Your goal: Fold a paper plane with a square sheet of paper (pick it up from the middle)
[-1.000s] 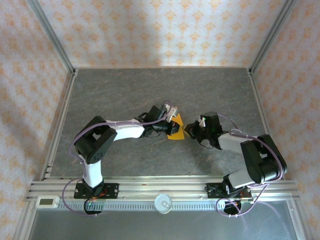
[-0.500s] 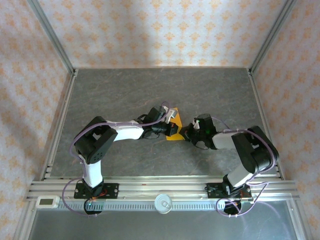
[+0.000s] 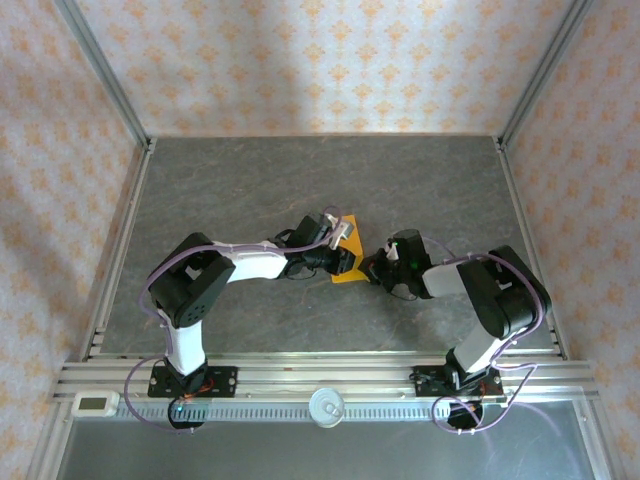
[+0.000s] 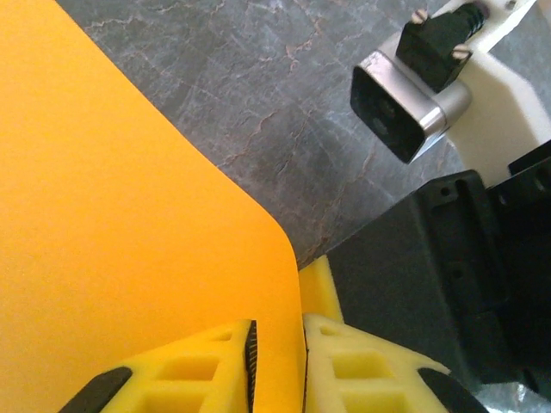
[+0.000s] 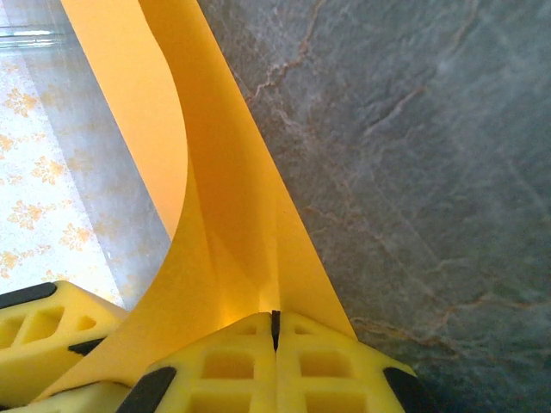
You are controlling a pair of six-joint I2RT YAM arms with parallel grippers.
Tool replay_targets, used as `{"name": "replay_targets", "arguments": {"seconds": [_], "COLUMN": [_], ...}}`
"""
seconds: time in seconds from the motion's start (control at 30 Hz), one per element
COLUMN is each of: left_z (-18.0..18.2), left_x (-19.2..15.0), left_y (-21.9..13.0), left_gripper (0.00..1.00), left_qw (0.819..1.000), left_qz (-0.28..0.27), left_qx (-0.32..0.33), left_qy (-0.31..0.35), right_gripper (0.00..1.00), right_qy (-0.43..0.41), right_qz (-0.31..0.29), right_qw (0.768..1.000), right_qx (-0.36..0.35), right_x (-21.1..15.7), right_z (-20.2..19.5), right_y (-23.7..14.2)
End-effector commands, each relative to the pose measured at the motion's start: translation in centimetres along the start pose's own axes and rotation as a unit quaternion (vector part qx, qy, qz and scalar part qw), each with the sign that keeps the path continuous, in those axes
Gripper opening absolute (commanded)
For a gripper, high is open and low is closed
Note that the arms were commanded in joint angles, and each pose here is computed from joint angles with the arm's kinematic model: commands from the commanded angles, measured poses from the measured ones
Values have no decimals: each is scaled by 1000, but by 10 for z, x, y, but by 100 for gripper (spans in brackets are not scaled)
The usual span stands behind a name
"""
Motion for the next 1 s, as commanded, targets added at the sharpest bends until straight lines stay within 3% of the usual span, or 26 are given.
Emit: {"name": "replay_targets", "arguments": {"seconds": [0.0, 0.73, 0.83, 0.97], "left_z": [-1, 3, 3, 3], "left_x": [0, -3, -4, -4], "left_y": [-1, 6, 8, 9], "left_gripper": [25, 32, 28, 12], "left_qw": [1000, 996, 995, 995], "left_qz": [13, 51, 56, 57], "left_qx": [-2, 7, 7, 5], "left_qy": [24, 77, 80, 82], "right_gripper": [3, 2, 2, 2], "right_qy": [6, 10, 12, 11], "right_qz": [-16, -9, -9, -9], "right_qw": [999, 1000, 1000, 1000], "right_qx": [-38, -21, -22, -22], "right_x": [1, 2, 2, 1], "right_z": [-20, -14, -14, -13], "right_y": [5, 6, 6, 5]}}
Point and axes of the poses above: each hand's point on the last joint's axis, 136 mm out from that joint toward the fingers, its own y axis out along the fingers, its own z axis along the line the jaws close on, x = y × z, the point moved 8 cm from there along -y, back along the fingers, and after that the axes turned 8 degrees about y, right-handed, at the moved point
